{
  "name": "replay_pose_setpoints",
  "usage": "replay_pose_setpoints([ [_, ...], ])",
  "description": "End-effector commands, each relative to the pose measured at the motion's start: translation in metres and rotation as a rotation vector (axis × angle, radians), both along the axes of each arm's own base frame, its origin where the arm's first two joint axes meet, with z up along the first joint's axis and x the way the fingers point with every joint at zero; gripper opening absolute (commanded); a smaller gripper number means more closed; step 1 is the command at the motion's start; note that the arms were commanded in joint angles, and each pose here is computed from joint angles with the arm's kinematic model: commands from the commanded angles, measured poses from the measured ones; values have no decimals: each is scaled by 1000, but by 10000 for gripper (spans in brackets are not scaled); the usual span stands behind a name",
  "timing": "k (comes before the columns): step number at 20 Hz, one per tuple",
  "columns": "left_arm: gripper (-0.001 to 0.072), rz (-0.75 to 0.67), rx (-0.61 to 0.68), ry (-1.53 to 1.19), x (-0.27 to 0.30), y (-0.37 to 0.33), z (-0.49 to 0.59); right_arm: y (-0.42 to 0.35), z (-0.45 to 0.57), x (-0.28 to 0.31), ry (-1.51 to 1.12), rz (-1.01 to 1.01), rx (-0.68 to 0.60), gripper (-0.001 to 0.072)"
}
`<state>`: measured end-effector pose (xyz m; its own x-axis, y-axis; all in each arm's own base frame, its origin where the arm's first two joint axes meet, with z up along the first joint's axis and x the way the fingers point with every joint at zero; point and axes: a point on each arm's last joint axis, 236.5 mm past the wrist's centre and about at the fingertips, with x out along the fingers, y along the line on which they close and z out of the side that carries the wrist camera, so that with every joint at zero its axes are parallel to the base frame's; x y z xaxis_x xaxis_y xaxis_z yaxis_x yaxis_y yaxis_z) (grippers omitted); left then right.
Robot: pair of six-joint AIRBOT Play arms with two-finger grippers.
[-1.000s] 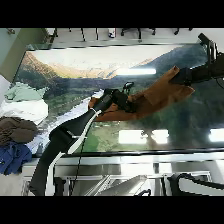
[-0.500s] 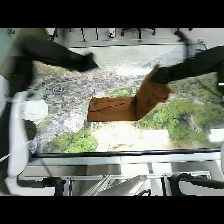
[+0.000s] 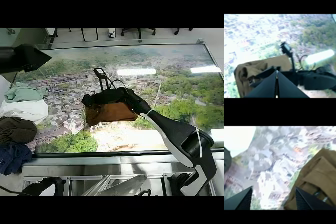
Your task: Fold the shirts.
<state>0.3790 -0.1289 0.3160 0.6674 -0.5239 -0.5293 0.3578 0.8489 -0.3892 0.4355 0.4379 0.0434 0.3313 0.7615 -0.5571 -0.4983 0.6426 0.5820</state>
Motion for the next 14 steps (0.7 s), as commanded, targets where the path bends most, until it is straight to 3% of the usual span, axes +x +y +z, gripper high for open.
replay_pose_setpoints([
  [1, 18, 72, 7, -22, -2, 26, -11, -74, 39, 30, 2, -77, -27, 574],
  [5, 18, 141, 7, -37, -5, 51, -7, -272, 43, 38, 191, -300, -274, 587],
  [7, 18, 167, 8, -53, -8, 60, -1, -322, 20, 28, 316, -361, -292, 613],
  [10, 18, 178, 9, -75, -15, 63, 7, -334, -40, 9, 477, -346, -252, 613],
  [14, 18, 179, 11, -100, -23, 62, 16, -285, -100, -4, 625, -201, -96, 612],
])
